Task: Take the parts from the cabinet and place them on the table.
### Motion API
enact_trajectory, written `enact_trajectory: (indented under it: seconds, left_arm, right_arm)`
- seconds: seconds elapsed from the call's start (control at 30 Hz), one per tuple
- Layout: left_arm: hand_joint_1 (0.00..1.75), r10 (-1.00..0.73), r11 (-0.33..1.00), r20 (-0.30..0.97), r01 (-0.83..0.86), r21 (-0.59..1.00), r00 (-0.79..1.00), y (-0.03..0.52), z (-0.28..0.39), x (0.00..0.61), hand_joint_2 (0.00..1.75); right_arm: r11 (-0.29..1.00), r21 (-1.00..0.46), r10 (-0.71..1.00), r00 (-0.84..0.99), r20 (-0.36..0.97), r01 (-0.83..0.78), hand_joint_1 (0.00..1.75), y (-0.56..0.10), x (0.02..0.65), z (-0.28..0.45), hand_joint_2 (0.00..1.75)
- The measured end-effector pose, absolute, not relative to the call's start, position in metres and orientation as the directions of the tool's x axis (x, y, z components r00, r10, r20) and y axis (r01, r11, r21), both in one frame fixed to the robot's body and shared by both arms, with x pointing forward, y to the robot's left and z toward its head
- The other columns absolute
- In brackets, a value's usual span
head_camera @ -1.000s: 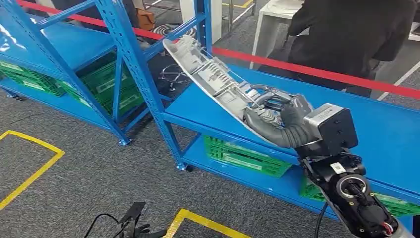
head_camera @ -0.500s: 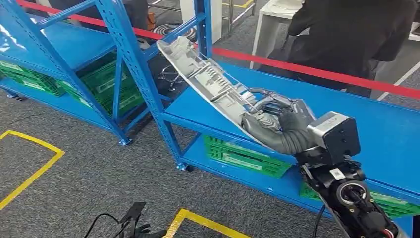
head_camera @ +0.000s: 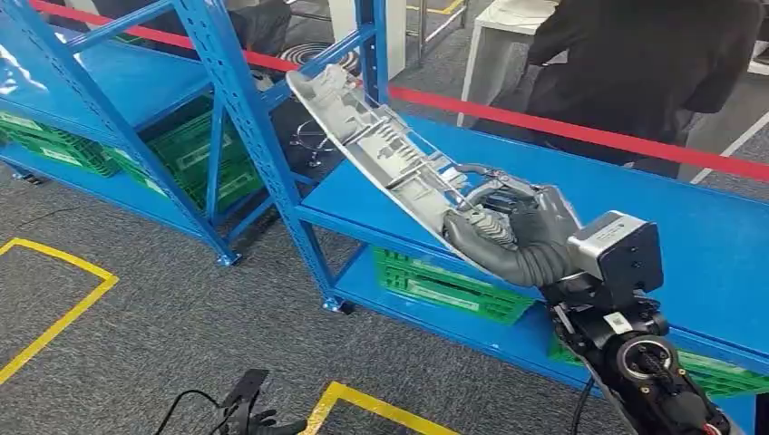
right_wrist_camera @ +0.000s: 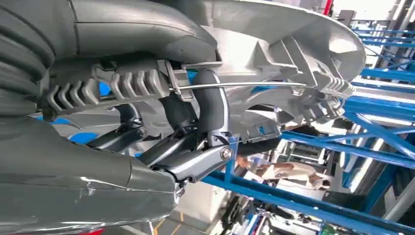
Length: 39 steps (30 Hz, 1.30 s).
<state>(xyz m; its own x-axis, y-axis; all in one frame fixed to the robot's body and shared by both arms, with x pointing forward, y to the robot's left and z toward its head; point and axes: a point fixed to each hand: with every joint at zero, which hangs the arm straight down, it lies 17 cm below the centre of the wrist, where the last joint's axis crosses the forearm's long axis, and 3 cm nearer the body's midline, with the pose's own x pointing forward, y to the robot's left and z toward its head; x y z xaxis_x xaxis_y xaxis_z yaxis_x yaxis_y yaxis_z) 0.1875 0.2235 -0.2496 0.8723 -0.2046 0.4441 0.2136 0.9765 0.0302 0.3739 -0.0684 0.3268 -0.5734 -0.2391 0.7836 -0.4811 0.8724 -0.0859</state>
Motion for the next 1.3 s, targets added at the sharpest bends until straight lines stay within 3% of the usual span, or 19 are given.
enact_trajectory:
  seconds: [1.3]
  left_arm:
    - [0.00,-0.211,0.975,0.443,0.222,0.026,0.872,0.2174,-0.2486,0.1896,1.75]
  right_arm:
    - [0.857,-0.073,-0.264,-0.557,0.787,-0.509,1.75,-0.0635,0.3691,0.3265,1.75]
